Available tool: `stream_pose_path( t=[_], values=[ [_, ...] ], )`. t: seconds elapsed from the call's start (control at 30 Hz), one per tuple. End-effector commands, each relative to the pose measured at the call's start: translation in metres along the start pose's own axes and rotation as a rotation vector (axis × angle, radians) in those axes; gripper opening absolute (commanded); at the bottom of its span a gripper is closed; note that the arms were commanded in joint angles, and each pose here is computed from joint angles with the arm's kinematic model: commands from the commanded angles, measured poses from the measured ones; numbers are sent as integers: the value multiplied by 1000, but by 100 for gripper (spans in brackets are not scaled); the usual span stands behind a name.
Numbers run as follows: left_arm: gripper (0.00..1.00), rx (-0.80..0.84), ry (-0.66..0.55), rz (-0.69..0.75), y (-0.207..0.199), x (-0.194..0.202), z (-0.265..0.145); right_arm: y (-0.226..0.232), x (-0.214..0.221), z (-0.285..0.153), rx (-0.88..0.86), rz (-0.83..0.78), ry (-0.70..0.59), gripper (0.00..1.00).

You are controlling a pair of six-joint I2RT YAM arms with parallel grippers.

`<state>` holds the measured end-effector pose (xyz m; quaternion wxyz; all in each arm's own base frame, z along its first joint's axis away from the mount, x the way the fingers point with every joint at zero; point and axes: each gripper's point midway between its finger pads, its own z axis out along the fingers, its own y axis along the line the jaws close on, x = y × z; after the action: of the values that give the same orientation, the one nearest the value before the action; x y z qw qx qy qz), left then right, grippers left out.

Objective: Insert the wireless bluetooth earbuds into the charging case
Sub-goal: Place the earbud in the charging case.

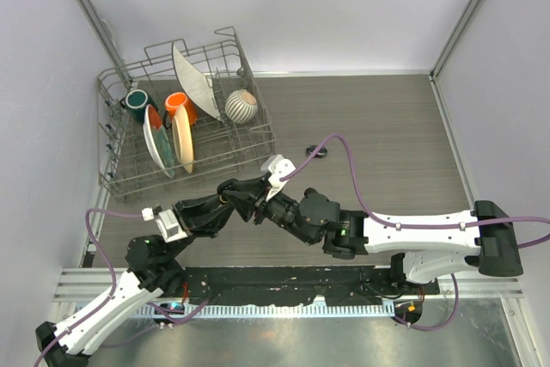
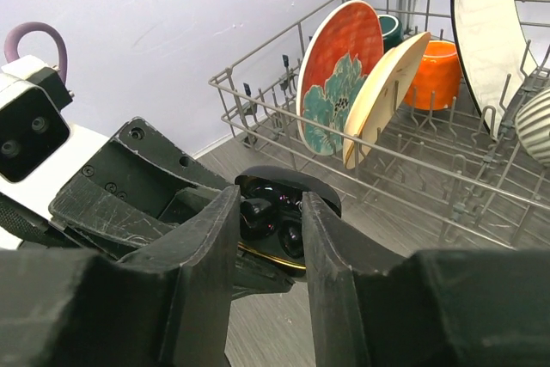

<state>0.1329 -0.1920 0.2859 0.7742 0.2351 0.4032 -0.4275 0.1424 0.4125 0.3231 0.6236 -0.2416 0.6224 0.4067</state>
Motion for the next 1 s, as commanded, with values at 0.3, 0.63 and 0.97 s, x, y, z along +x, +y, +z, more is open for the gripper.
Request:
stream_pose_path(
  t=[0.3, 0.63, 0.97],
  values=[
    [0, 73, -170, 34, -14, -39, 0, -24, -3, 0, 106, -35, 23, 46],
    [0, 67, -159, 23, -13, -35, 1, -16, -17, -3, 68, 1, -13, 56],
    [0, 60, -134, 10, -11, -29, 3, -9, -50, -12, 16, 60, -111, 62]
  ],
)
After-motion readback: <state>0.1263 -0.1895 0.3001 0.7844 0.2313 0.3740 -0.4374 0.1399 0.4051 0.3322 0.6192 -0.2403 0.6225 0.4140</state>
